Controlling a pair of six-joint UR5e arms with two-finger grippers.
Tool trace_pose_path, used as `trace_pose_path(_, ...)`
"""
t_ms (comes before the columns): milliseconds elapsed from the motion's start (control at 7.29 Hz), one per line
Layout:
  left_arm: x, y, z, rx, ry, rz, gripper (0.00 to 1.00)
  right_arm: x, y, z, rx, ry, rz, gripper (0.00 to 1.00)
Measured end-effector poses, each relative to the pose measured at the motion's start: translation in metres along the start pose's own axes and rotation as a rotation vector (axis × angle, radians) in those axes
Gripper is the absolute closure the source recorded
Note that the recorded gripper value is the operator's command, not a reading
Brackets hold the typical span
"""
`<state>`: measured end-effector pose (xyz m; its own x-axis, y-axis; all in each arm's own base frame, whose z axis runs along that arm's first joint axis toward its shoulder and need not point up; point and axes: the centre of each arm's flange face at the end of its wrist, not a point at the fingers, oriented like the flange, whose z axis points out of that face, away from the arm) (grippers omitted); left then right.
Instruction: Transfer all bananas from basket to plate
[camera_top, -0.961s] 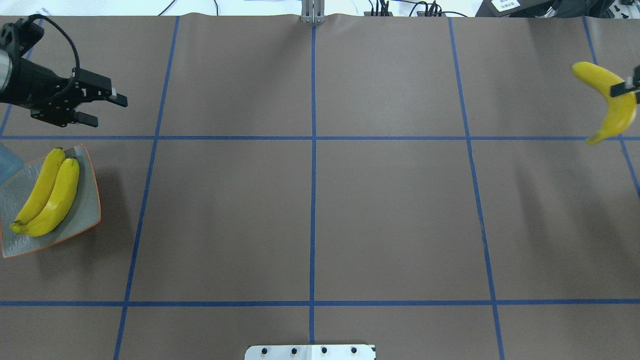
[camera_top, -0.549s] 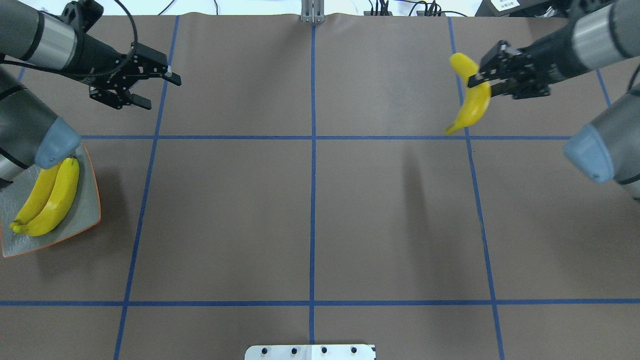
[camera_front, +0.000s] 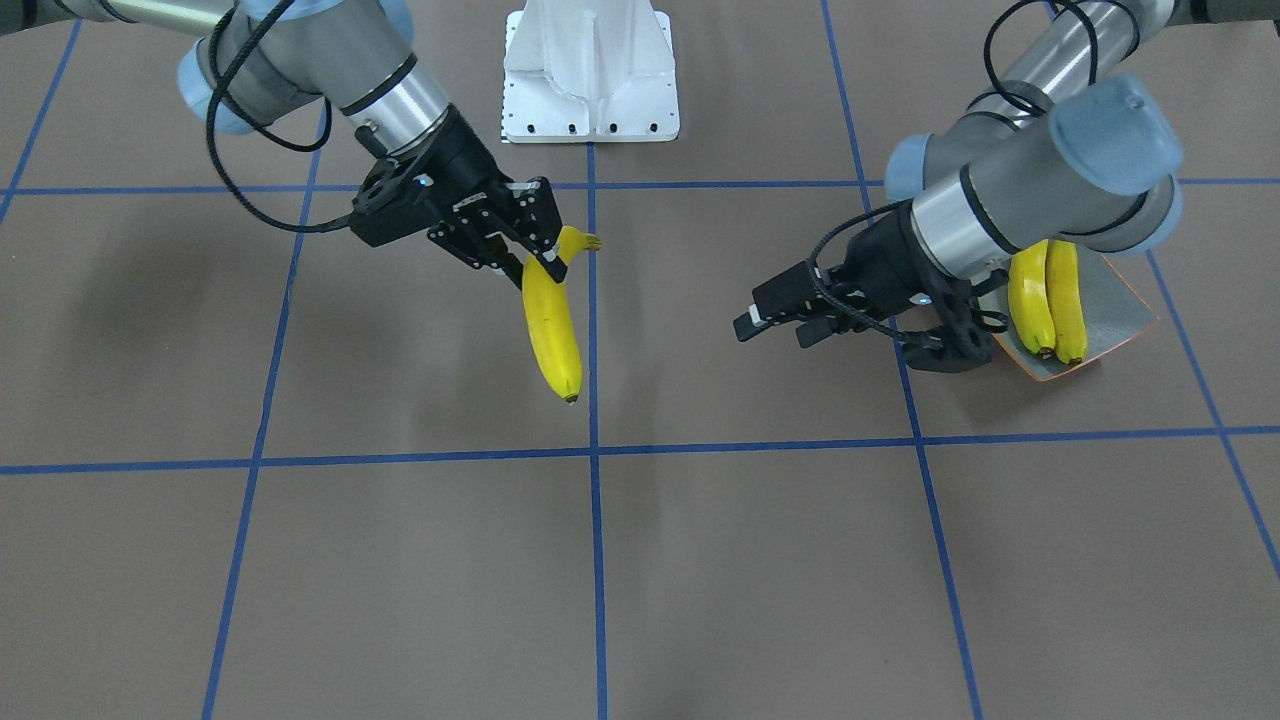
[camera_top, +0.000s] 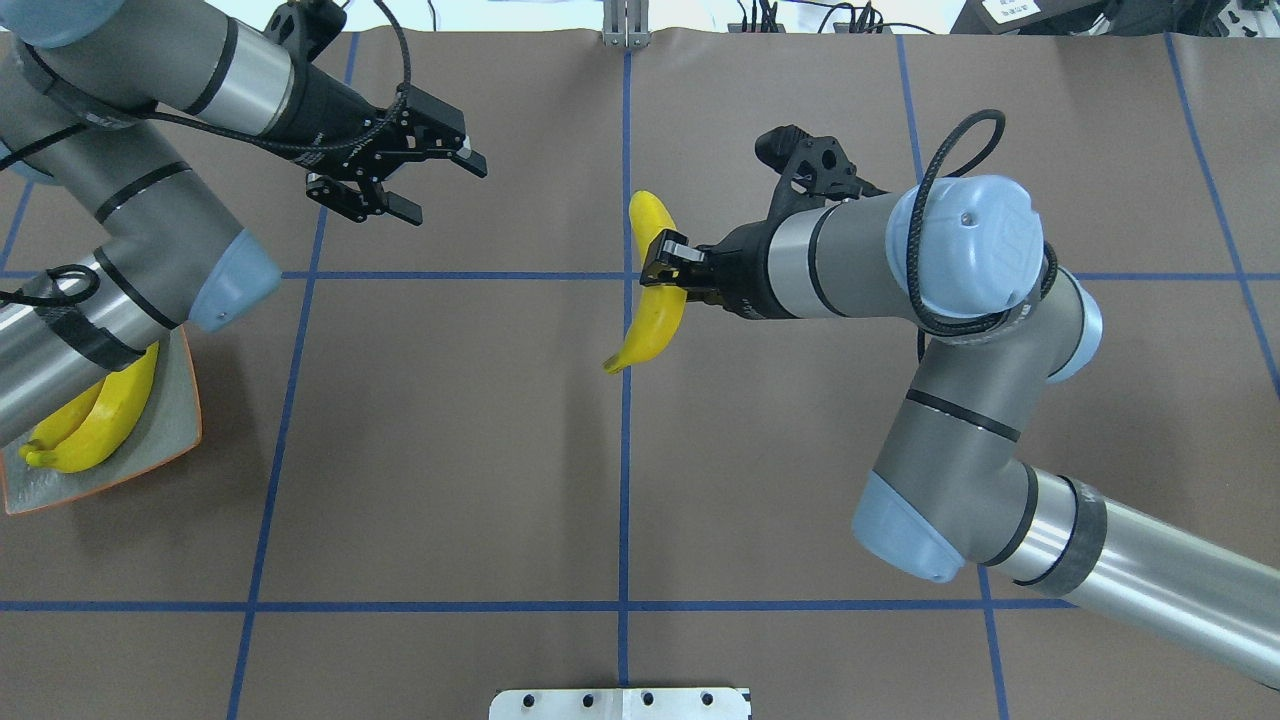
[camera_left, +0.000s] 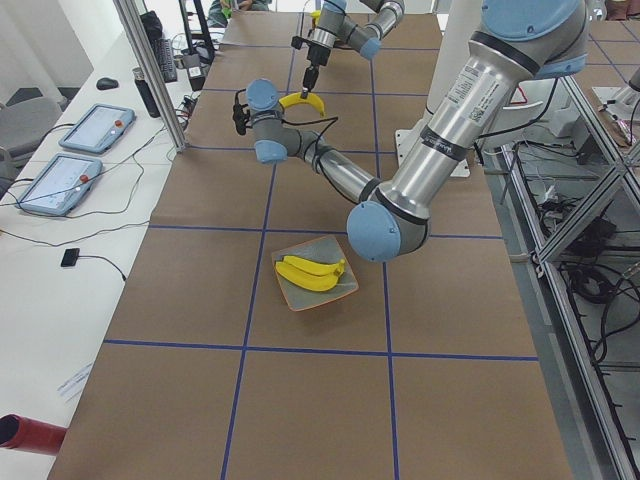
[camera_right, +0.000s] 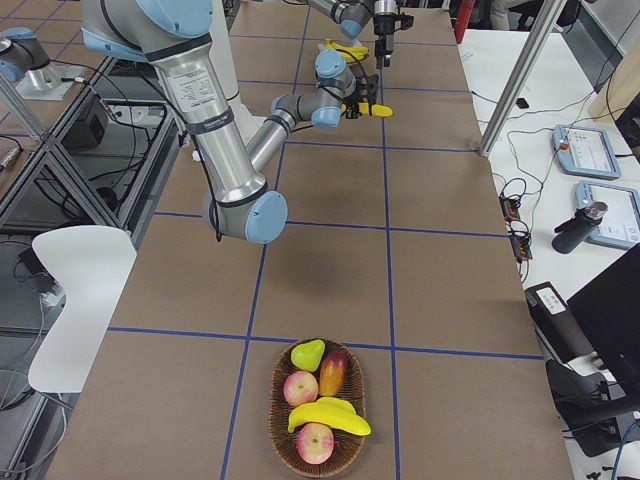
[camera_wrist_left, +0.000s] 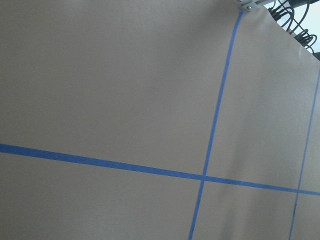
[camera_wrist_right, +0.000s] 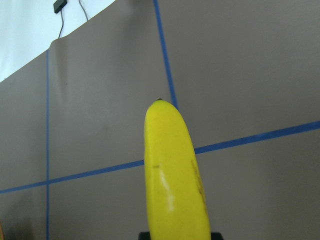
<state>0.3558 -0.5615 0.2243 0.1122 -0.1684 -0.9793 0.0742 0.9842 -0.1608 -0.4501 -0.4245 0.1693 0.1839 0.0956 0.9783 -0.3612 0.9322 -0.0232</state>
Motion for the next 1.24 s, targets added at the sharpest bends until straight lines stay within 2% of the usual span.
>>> trace_pose_path(275, 0.033, 0.024, 0.026, -0.031, 0.026, 0.022, 0.01, -0.015, 0.019, 0.008, -0.012, -0.016, -0.003, 1.0)
trace_pose_path(686, 0.054, 0.046, 0.051, -0.05, 0.043, 0.036, 0.04, -0.021, 0.024, 0.011, -0.01, -0.026, -0.004, 1.0)
trace_pose_path(1235, 0.076, 0.066, 0.076, -0.029, 0.061, 0.004, 0.13, -0.026, 0.023, 0.007, 0.017, -0.04, -0.006, 1.0)
